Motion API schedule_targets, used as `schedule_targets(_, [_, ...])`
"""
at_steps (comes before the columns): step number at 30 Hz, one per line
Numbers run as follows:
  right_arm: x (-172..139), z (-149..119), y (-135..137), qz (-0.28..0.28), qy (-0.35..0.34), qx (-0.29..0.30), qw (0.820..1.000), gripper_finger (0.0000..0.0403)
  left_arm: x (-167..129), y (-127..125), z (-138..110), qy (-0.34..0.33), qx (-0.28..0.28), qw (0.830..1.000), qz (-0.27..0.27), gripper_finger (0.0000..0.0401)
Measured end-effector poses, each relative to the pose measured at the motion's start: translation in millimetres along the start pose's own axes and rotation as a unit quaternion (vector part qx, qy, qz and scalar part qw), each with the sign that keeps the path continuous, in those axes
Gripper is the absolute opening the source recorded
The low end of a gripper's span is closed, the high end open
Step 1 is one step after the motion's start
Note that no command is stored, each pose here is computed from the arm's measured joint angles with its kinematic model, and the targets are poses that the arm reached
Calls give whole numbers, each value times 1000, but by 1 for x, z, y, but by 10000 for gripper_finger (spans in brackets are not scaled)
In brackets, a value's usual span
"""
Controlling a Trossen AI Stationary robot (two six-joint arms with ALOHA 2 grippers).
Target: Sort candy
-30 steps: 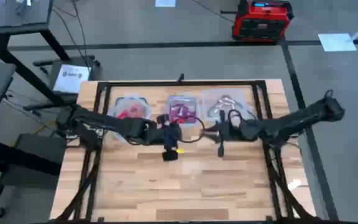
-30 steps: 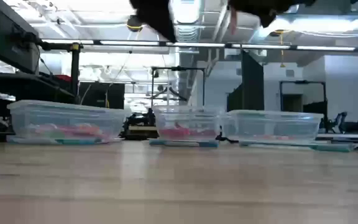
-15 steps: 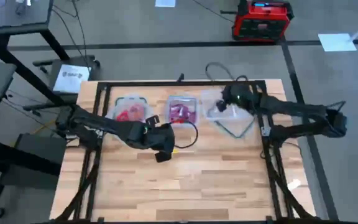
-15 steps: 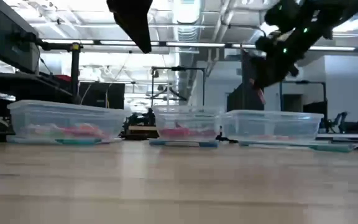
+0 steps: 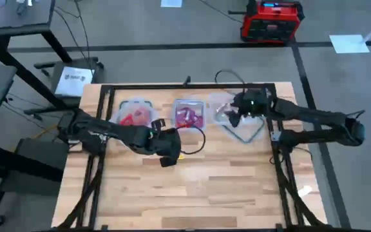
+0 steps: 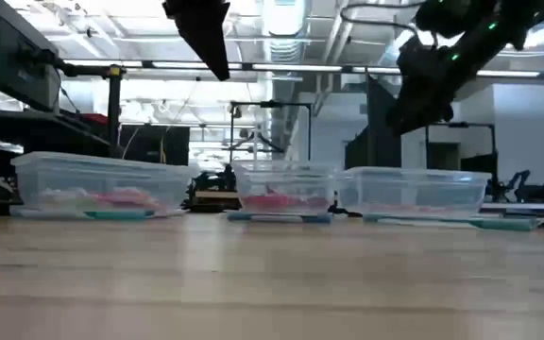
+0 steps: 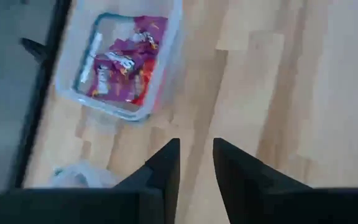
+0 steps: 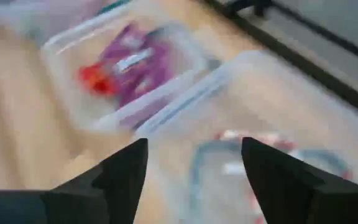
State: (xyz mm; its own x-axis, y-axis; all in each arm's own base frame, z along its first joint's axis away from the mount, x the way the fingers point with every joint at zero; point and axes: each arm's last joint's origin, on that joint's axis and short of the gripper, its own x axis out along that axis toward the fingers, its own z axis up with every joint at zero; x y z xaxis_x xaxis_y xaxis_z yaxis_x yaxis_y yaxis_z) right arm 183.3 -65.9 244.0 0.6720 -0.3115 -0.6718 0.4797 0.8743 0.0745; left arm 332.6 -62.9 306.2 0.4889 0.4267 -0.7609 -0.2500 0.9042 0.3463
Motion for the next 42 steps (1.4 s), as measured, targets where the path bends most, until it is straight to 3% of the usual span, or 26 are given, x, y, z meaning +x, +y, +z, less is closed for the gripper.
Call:
schedule_targets(2, [3,-10,11,3,46,-60,997,248,2,3,1,1,13,1000,3,82])
schedule_targets(7, [21,-24,19,-71,121,-189,972,248,7,11,3,4,26,1000,11,82])
schedule_targets(12, [42,-26,16,-82,151,-229,958,248,9,15,3,8,23,1000,16,82])
schedule_targets(18, [67,-34,-1,-110,216,-210,947,244,9,15,3,8,23,1000,16,82])
schedule_targets(21, [74,-36,-2,-107,226,-216,944,200,9,15,3,8,25,1000,16,82])
schedule_targets(26, [72,-37,4,-84,226,-226,944,33,9,15,2,13,27,999,16,82])
schedule_targets(31, [54,-29,16,-96,222,-229,943,4,9,15,1,17,30,999,17,82])
schedule_targets(35, [26,-15,44,-61,195,-201,958,1,9,16,1,19,31,999,18,82])
schedule_targets(38, [9,-13,81,13,156,-172,973,1,9,16,1,20,32,999,18,82])
schedule_targets(42, [-3,-29,140,117,109,-152,975,1,9,15,1,19,33,999,17,82])
